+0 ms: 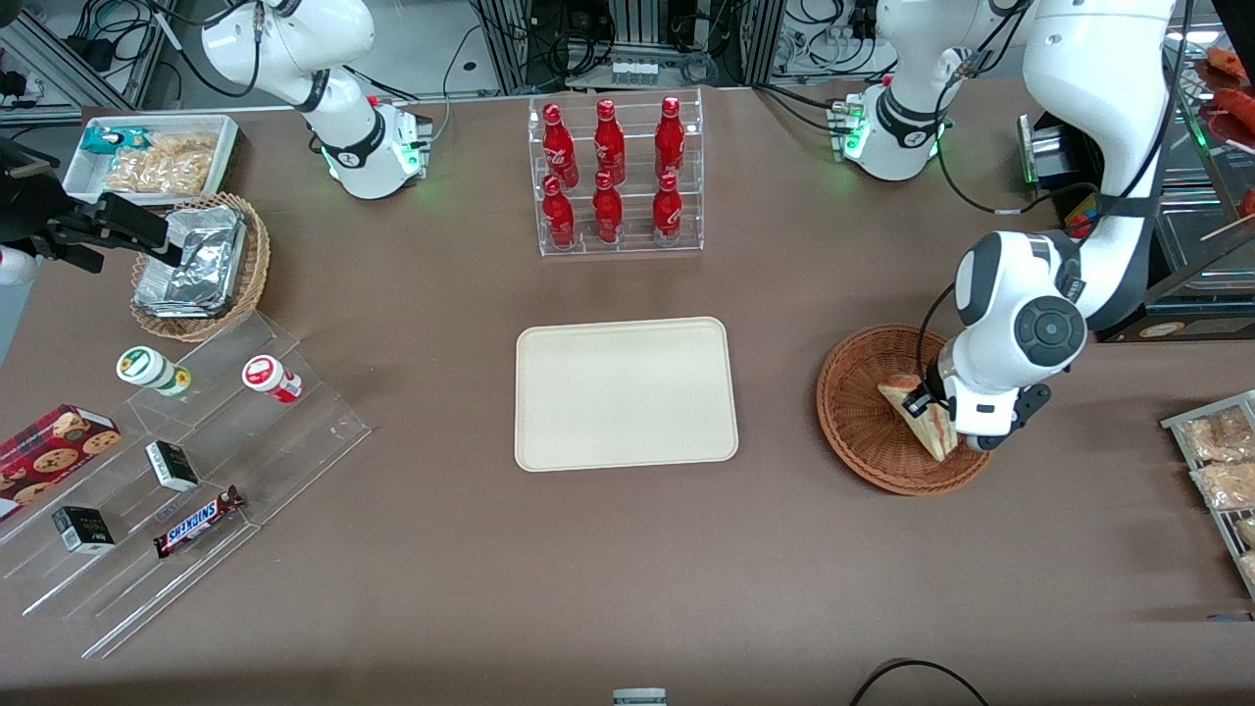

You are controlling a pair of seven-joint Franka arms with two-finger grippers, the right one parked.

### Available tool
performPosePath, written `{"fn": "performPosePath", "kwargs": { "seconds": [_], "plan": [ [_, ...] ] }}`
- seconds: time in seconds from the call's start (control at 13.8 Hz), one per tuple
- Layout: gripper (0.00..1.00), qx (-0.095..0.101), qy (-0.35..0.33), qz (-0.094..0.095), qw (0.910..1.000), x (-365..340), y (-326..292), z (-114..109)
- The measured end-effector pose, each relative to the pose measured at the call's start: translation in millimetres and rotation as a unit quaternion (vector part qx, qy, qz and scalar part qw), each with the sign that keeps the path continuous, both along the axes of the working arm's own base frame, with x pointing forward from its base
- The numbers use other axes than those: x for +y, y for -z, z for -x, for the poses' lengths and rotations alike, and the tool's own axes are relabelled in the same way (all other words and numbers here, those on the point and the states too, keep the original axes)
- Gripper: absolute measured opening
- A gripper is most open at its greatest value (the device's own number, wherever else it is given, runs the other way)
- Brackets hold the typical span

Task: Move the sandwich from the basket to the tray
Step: 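Carry the sandwich with the left gripper over the cream tray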

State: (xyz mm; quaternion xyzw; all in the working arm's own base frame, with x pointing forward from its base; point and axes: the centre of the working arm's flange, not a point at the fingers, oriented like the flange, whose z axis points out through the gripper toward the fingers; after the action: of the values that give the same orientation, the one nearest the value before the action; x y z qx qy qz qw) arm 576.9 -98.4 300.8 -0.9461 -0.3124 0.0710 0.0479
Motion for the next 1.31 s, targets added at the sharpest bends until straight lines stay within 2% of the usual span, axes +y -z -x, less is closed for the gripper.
{"fn": "performPosePath", "kwargs": {
  "seconds": [0.07, 0.29, 0.51, 0.73, 1.02, 1.31],
  "plan": [
    [0.25, 0.006, 0.014, -0.001, 0.9999, -12.9, -9.6, -1.2],
    [0.15, 0.012, 0.083, 0.002, 0.9965, -66.0, -20.0, 8.3],
    [0.15, 0.006, 0.173, 0.011, 0.9848, -129.4, -25.7, 21.9],
    [0.15, 0.002, 0.225, 0.017, 0.9743, -199.1, -20.3, 33.9],
    [0.15, -0.001, 0.223, 0.041, 0.9741, -278.9, 2.1, 31.2],
    [0.15, -0.012, 0.207, 0.045, 0.9771, -352.5, 21.7, 40.6]
  ]
}}
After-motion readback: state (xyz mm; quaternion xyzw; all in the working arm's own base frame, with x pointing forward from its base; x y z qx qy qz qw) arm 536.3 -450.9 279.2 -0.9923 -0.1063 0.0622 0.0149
